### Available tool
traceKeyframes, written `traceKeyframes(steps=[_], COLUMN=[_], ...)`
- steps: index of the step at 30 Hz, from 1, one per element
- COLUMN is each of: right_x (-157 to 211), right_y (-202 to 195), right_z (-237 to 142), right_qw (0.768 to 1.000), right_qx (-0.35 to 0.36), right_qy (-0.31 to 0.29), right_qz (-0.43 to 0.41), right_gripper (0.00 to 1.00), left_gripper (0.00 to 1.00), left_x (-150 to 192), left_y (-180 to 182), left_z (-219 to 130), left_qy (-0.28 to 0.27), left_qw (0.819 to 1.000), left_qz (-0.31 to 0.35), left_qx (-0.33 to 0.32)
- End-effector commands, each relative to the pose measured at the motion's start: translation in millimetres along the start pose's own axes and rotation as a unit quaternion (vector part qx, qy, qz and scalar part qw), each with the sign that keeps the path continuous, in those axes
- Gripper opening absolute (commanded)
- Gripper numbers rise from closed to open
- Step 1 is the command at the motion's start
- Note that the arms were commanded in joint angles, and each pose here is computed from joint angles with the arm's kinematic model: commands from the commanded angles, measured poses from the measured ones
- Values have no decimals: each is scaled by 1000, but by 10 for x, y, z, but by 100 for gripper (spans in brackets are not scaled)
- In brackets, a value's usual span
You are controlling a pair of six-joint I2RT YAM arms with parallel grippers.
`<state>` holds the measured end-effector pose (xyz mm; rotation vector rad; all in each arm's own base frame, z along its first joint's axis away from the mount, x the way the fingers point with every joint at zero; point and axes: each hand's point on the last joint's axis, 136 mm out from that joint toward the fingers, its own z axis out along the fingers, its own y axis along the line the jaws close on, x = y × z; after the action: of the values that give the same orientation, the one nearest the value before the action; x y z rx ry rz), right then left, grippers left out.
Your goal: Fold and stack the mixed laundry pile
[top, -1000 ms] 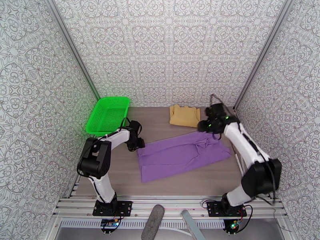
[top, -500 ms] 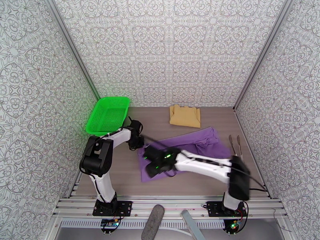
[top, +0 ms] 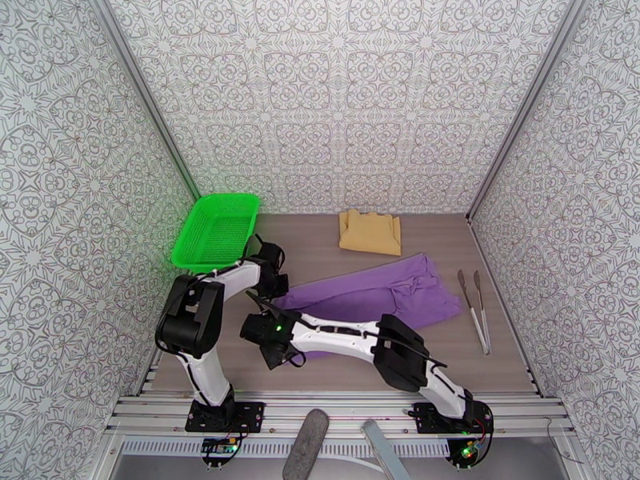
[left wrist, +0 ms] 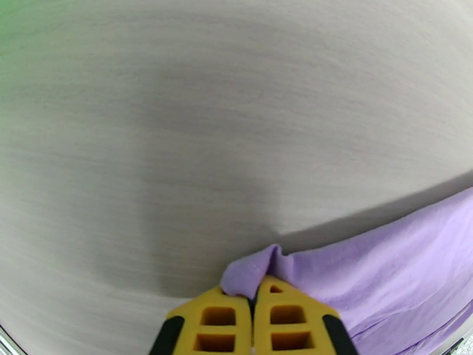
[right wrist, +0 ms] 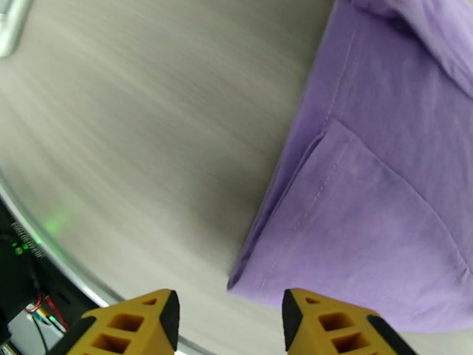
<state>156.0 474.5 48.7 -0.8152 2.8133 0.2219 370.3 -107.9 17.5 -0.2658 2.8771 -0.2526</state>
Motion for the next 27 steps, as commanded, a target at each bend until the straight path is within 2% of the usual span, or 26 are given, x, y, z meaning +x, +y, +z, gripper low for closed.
traceKeyframes(steps=[1,9,13,17,20,27], right_x=[92,204,238,227,200,106], right_y=[-25,-128,-156,-182,-208,-10], right_z=[97,358,403,413,409,268], right_qw=[999,996,995,995,995,998], right_qx=[24,61,65,68,75,33], right_qy=[27,63,69,68,62,42], right_qz=[4,-4,-7,-6,-9,-27], right_gripper=[49,43,36,19,0,0], left_gripper=[0,0,0,0,0,0], left_x=[186,207,220,250,282,364], left_y=[-88,-68,-72,-79,-73,1], left_z=[34,-4,-38,-47,-24,-78], left_qy=[27,27,24,24,27,28], left_qw=[999,999,999,999,999,999], left_qz=[11,7,6,9,9,4], left_qx=[24,29,32,34,35,21])
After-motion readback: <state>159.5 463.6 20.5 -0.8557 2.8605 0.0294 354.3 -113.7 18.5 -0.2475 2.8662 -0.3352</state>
